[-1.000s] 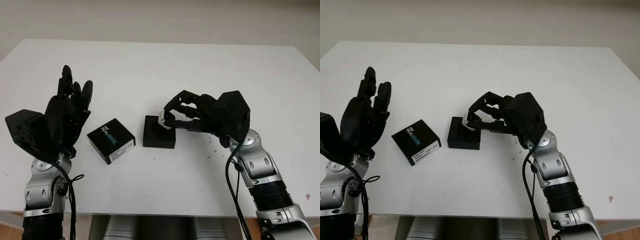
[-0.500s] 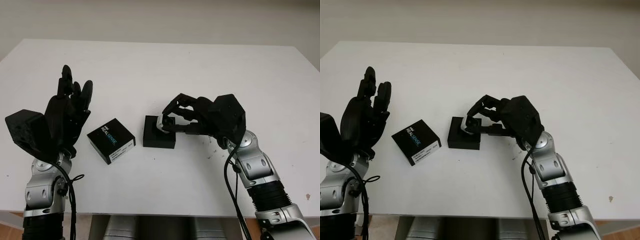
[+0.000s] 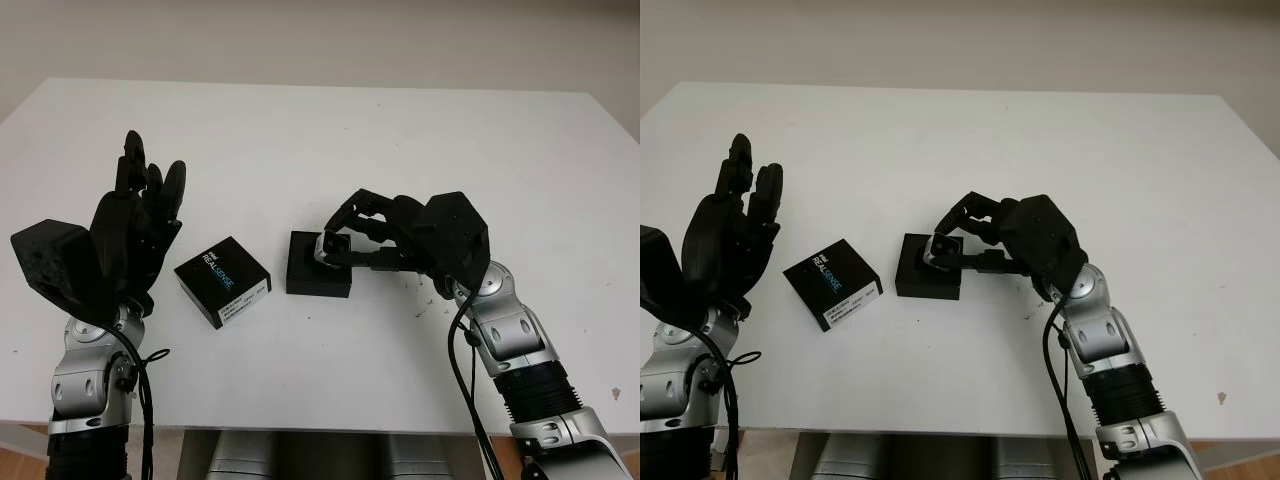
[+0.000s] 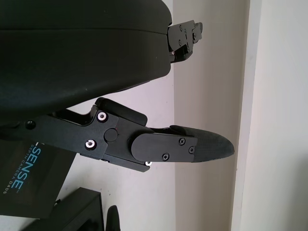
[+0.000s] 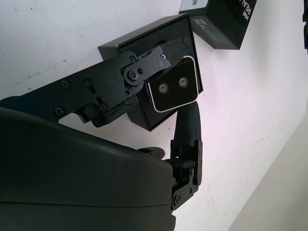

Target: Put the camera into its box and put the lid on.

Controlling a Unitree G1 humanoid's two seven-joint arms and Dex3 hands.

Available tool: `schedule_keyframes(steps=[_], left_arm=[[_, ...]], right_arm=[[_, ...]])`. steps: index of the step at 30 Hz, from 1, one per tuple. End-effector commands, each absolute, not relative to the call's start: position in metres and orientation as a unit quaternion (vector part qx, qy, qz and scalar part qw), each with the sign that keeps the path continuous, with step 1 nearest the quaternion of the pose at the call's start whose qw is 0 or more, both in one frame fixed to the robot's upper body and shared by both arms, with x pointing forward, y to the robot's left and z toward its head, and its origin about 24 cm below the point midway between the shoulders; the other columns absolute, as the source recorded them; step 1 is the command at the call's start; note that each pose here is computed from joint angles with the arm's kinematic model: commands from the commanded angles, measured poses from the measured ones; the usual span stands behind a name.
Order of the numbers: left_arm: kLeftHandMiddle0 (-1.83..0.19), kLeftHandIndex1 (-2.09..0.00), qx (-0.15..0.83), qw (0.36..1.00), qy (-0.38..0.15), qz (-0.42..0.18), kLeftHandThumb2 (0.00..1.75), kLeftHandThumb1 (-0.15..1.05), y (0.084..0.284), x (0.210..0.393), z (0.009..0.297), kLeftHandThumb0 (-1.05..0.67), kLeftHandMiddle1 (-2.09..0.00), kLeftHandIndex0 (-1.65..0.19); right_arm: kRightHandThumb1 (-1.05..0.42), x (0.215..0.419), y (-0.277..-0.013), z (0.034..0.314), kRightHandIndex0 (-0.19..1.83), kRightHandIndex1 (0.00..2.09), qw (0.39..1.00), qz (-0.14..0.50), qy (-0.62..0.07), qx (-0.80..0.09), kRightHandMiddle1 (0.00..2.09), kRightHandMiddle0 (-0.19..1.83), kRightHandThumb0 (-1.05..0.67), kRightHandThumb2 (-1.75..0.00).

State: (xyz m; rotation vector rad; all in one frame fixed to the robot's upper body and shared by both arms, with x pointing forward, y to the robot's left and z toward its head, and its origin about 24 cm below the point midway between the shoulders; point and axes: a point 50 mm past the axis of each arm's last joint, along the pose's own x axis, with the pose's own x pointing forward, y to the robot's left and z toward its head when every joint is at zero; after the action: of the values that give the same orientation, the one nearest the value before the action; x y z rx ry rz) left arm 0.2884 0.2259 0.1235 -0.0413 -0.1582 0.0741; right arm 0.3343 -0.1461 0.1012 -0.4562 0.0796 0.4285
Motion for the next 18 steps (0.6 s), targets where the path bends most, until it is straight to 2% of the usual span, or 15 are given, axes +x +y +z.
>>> schedule_keyframes(steps=[1, 18], left_arm=[[0.19, -0.01, -0.023, 0.996, -0.083, 0.038, 0.32, 1.05, 0.2264, 0.2867, 0.1242, -0.7, 0.0, 0.19], [0.19, 0.0, -0.025, 0.996, -0.08, 0.038, 0.34, 1.05, 0.2261, 0.2849, 0.1229, -0.69, 0.0, 0.19]], right_arm=[[-0.93, 0.3365, -0.1483, 0.104, 0.34, 0.05, 0.95, 0.206, 0.034, -0.233, 1.66, 0.34, -0.43, -0.05], [-0.93, 0.338, -0.141, 0.0986, 0.32, 0.05, 0.949, 0.212, 0.046, -0.23, 1.68, 0.33, -0.43, -0.05]])
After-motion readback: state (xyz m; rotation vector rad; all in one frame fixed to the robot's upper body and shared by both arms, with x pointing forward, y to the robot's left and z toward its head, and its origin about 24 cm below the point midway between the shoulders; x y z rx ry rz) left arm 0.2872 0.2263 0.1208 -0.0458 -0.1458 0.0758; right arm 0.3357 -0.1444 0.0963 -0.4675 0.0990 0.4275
